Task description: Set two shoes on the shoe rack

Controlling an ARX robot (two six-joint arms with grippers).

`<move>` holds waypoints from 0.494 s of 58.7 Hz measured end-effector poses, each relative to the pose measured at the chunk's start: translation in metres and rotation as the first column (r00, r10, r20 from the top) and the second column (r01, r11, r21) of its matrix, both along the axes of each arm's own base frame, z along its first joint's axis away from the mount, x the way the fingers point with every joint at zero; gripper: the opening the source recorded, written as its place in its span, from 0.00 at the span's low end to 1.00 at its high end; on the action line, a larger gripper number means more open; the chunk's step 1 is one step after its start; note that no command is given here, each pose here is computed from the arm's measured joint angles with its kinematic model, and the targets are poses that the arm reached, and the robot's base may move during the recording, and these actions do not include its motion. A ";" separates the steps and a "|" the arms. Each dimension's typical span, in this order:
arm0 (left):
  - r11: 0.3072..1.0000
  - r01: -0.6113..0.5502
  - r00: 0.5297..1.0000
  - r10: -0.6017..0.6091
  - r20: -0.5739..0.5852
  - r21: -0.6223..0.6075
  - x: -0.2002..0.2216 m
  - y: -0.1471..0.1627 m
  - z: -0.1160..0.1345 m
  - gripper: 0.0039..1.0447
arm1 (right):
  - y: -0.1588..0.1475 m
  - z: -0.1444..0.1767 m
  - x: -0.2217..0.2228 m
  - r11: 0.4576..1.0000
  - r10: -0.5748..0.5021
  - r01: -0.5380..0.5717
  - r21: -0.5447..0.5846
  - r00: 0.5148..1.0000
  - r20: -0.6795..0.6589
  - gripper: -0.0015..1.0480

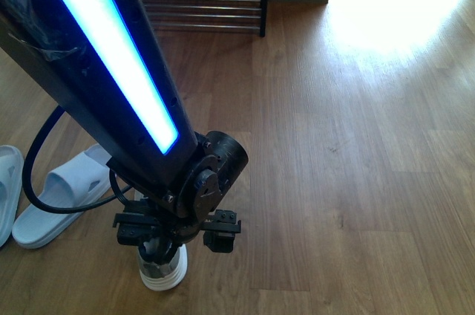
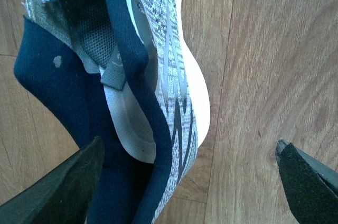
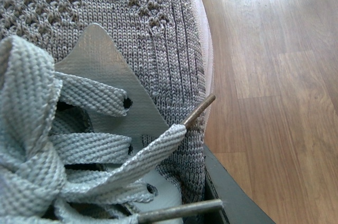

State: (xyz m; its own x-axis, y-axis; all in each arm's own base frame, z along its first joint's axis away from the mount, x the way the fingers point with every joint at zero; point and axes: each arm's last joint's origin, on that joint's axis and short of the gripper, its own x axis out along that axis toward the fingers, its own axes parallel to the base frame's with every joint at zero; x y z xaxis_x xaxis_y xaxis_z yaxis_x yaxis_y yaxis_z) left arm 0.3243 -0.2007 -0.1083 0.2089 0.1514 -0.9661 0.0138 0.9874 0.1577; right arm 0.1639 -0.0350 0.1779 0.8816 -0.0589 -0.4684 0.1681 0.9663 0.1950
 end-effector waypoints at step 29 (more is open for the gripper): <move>0.998 -0.002 1.000 0.004 -0.027 0.065 0.008 -0.008 -0.016 0.91 | 0.000 0.000 0.000 1.000 0.000 0.000 0.000 1.000 0.000 0.05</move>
